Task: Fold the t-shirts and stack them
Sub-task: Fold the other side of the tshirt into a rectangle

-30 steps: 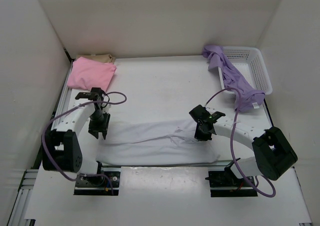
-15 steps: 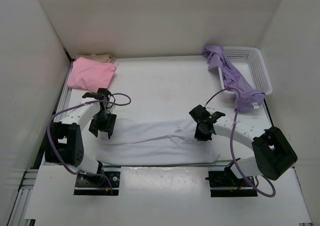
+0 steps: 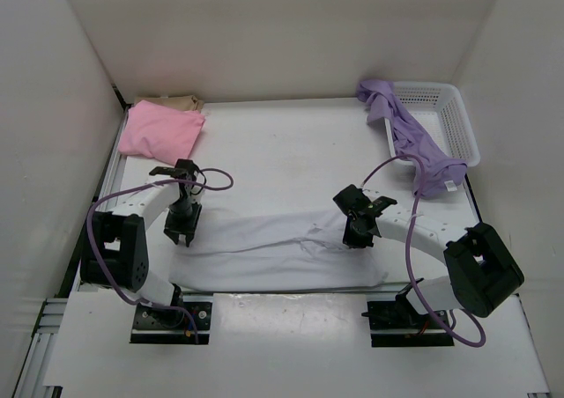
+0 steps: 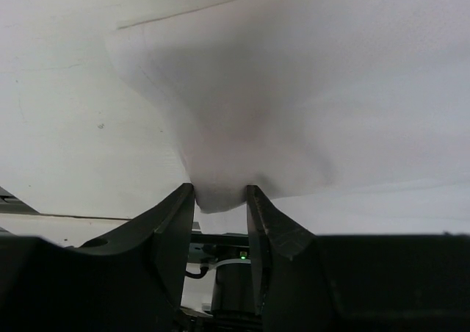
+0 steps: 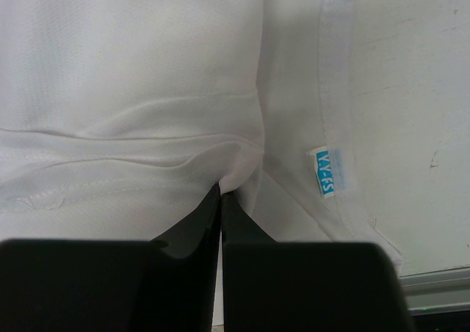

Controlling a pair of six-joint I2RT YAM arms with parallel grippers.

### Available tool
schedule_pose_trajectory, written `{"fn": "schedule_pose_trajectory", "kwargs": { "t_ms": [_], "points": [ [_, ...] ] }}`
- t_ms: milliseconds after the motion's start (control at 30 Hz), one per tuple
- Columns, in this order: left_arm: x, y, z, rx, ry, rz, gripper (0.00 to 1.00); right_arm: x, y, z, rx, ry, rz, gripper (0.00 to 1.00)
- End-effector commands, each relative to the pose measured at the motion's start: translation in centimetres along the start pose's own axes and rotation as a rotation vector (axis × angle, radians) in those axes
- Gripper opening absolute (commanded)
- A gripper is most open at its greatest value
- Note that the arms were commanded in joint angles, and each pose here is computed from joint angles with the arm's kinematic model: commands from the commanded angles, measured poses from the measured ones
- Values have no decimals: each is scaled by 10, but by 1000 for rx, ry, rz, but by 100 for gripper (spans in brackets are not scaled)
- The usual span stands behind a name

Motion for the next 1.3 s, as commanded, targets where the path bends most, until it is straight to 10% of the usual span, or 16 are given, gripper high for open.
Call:
{"fn": "schedule_pose_trajectory", "kwargs": {
  "t_ms": [0,233,867,1267],
  "points": [
    [-1,2,2,1,-16,-4,46,8,13,-14,-33,77,34,0],
    [0,4,2,3,-19,14,10,6,9,-11,-30,70,25,0],
    [-38,-103,14,-53,-158,-263,10,-52,-108,9,-65,67,-219,0],
    [-54,-103,24,-87,-226,-392,10,-60,-75,-2,2,3,-208,0]
  ]
}}
Point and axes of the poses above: each gripper's point midway between its finger pads, its own x axis out along the fingers, its own z axis along the line the jaws close on, y = z × x, the point moved 5 cm from there along -x, back along the fingers, and after that the axes turned 8 degrees about -x, right-handed, at the moved point
